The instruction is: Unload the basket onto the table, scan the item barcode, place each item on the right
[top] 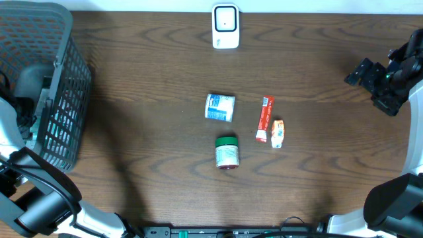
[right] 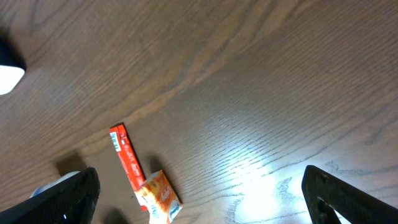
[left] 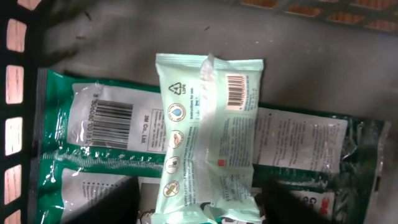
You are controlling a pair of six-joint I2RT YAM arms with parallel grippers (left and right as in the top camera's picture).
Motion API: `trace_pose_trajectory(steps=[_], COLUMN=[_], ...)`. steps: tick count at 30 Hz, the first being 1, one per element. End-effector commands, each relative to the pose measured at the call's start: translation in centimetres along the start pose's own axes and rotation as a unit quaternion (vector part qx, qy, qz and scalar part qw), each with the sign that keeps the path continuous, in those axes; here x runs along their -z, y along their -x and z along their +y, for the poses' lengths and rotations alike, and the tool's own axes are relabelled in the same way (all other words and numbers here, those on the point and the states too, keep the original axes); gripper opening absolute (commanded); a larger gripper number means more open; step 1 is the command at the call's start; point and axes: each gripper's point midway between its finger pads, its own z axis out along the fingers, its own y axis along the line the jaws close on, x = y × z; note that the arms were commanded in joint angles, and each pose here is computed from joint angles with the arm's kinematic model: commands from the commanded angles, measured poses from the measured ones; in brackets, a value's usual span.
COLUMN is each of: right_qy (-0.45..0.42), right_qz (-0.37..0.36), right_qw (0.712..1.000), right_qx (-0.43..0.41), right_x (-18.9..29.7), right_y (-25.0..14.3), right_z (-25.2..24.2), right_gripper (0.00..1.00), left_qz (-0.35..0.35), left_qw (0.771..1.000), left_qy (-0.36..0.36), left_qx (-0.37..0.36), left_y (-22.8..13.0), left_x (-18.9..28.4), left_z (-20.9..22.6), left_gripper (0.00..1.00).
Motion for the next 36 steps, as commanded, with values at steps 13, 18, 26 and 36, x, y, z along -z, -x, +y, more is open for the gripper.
trace_pose_trajectory(steps=[13,18,26,36], right_qy=[0.006,0.006,0.006,0.006], right_qz=[-0.017,-0.017,-0.017,-0.017], right_qw=[1.000,1.000,1.000,1.000], right_qx=[-0.002,-0.002,-0.002,-0.002], right_x=[1.2,1.2,1.2,1.2], right_y=[0.4,0.4,0.4,0.4], right_z=[0.4,0.4,0.4,0.4], right_gripper=[0.99,0.99,0.99,0.99], left_qz=[0.033,0.053,0.074,-0.005], left_qw=[0.994,0.992,0.991,0.996], left_qy=[0.046,0.068,0.056,-0.037], left_qx=[-0.088,-0.093,-0.094,-0.082], left_y=[-1.9,-3.1,-3.8,0.3], left_x=[-7.1,-10.0,-10.2,-2.5], left_z=[0.8,1.5,1.1,-2.3], left_gripper=[0.86,0.88,0.71,0.22])
